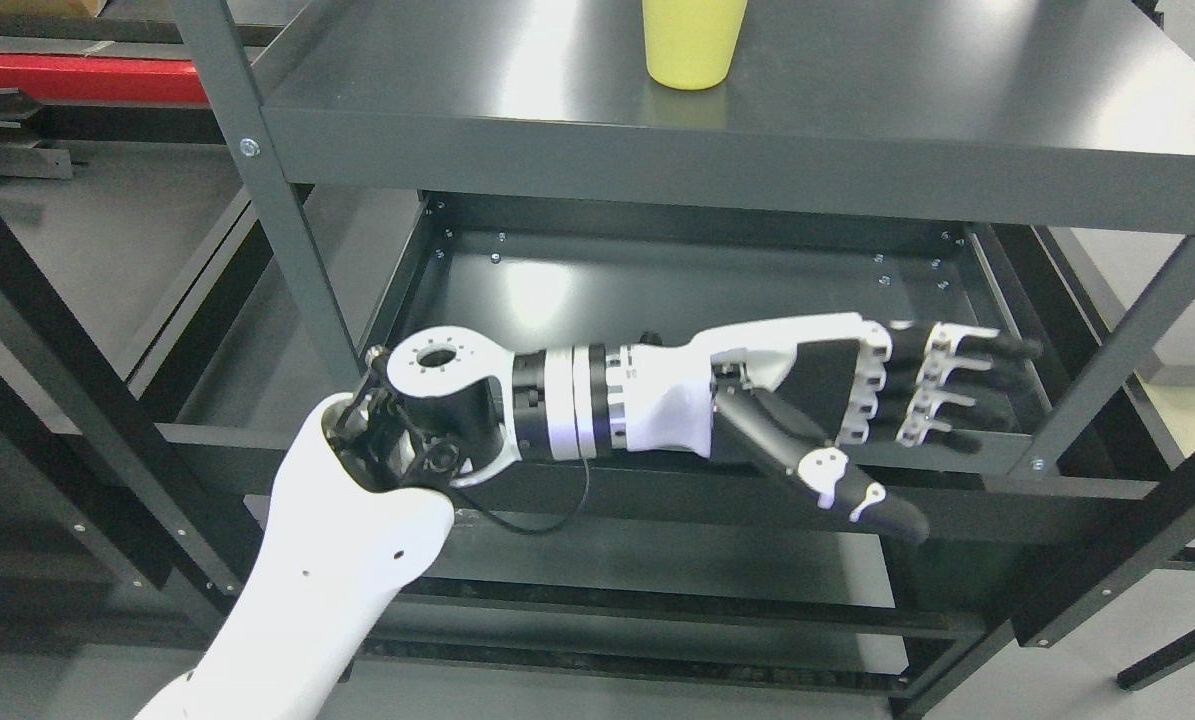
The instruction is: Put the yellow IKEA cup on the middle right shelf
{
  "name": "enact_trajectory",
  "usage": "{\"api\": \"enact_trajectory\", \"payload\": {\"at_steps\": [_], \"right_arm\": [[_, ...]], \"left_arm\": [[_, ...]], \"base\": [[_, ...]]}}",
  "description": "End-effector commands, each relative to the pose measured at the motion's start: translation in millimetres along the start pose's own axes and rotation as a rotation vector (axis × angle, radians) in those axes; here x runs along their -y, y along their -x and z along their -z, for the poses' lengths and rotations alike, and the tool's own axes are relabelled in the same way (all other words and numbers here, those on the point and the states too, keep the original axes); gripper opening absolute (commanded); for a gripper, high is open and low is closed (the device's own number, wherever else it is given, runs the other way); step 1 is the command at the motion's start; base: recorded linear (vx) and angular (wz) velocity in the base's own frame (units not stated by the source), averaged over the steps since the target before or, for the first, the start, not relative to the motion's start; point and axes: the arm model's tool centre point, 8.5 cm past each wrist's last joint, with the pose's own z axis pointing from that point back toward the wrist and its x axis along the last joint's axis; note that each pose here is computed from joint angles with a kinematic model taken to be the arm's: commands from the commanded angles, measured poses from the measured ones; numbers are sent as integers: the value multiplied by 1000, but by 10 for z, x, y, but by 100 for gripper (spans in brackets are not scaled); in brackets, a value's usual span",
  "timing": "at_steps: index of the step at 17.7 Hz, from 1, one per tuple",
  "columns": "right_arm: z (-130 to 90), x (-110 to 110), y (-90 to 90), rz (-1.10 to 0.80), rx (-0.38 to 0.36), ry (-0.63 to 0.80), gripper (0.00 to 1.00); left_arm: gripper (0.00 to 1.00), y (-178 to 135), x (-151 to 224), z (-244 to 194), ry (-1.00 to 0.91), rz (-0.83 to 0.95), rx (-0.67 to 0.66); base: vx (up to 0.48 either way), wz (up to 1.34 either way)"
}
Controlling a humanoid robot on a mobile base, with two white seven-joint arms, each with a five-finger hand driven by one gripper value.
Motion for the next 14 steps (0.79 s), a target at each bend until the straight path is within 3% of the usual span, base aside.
{"api": "enact_trajectory", "payload": {"at_steps": [1,3,6,9,11,14], "right_arm": [[6,97,88,4,-12,12,99],[6,97,88,4,-12,12,99],[6,97,88,4,-12,12,99],[6,97,88,4,-12,12,99],[6,97,88,4,-12,12,99],[6,97,88,4,-12,12,99]], "left_arm": [[99,1158,-32,-185,-116,-154,-119],[99,1422,-301,-343,-284,-52,-51],[99,1421,-644,-637,-526,199,46],[99,1427,-1032,-1398,-1026,314,8],[99,1411,-1084,-1645,-1262,331,50],[99,1274,-1076,-1797,-1324,376,126]], "base": [[0,0],[0,0],[0,0],[0,0],[0,0],[0,0]]}}
